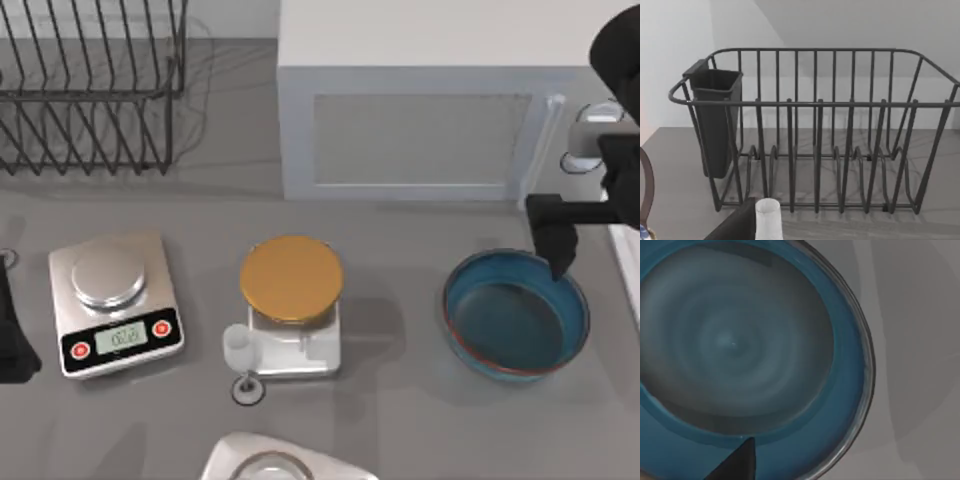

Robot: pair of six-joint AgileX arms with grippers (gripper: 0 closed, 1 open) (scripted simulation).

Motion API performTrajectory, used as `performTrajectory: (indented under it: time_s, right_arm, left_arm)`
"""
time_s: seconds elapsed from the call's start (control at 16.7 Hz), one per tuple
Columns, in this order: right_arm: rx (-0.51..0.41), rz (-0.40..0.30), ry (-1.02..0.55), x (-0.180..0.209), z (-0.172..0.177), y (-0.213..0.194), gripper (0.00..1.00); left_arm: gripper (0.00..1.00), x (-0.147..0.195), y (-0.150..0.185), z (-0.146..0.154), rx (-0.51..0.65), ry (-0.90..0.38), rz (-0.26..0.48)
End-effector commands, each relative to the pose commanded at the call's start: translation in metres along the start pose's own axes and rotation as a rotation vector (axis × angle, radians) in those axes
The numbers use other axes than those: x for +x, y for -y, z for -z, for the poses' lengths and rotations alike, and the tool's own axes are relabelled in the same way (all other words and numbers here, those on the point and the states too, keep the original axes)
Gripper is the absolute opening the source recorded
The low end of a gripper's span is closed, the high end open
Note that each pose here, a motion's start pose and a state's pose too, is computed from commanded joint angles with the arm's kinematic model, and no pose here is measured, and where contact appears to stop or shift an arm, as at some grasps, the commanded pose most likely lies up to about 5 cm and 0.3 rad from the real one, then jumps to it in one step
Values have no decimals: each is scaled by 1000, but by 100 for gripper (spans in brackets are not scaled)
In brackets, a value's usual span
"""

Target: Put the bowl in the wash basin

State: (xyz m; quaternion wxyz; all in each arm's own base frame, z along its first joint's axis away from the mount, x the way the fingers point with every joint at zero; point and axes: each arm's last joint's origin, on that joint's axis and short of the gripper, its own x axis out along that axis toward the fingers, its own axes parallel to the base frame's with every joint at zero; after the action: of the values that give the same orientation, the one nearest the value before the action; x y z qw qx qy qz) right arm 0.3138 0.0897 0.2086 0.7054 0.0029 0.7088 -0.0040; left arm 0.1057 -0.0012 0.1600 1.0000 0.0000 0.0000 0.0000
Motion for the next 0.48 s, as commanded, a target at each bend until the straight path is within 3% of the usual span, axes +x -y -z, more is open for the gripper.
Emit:
performTrajectory:
  time_s: [0.48]
  right_arm:
    - [0,-1,5,79,0,-1,100]
  left_arm:
    - [100,0,0,0,0,0,0]
